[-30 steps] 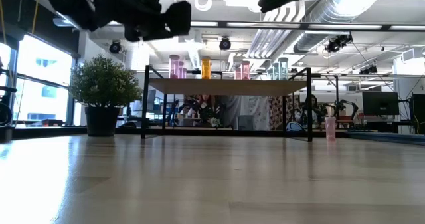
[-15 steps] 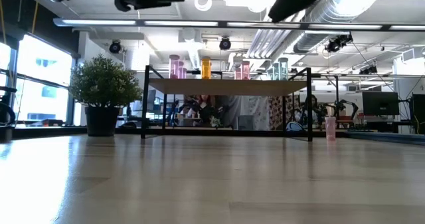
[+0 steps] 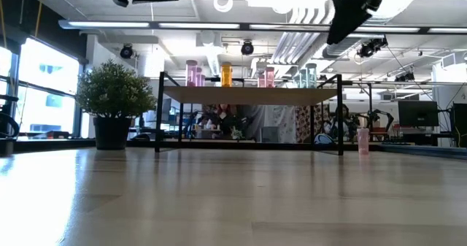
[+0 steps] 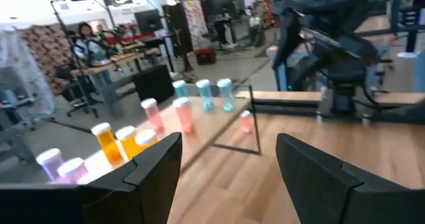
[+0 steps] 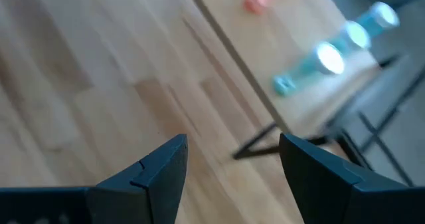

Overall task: Pick and place medicine bottles onto shelf by color
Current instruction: Put the red pill bottle aligned with the other red pill bottles on the shelf

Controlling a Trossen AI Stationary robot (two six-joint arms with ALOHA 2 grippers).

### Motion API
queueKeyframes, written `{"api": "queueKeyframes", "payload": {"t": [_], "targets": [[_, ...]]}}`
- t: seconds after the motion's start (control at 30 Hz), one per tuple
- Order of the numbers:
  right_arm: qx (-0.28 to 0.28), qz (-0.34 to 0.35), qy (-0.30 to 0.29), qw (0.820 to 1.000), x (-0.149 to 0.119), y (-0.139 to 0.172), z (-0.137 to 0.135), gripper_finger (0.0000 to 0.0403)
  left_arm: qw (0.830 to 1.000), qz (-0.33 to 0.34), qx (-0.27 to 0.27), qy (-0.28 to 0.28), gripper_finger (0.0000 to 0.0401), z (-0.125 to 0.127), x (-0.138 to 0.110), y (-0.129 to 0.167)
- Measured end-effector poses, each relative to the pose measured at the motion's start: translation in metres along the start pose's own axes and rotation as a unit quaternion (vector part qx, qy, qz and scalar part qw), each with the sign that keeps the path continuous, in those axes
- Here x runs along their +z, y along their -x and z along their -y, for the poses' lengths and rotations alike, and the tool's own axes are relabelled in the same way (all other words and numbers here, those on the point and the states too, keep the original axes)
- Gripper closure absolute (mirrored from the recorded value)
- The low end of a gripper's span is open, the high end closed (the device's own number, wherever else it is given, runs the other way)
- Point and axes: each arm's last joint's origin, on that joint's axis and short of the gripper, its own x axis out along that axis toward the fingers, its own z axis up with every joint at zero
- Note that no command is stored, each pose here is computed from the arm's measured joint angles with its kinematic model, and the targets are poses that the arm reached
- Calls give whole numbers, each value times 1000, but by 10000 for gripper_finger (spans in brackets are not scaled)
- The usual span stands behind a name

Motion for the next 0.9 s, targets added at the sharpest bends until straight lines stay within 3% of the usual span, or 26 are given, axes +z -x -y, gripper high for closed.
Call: {"api": "queueKeyframes", "payload": {"t": [0.2,0.53,0.9], "targets": [[-62,-17,-5,998,-13,5,6,174,999,-15,-36,-3,167,10,-5,13],[-121,-34,-26,992,-25,11,14,174,996,-13,-91,-4,167,24,-5,36],[-174,-53,-56,982,-63,-20,9,174,982,-24,-185,11,167,35,-9,54]]}}
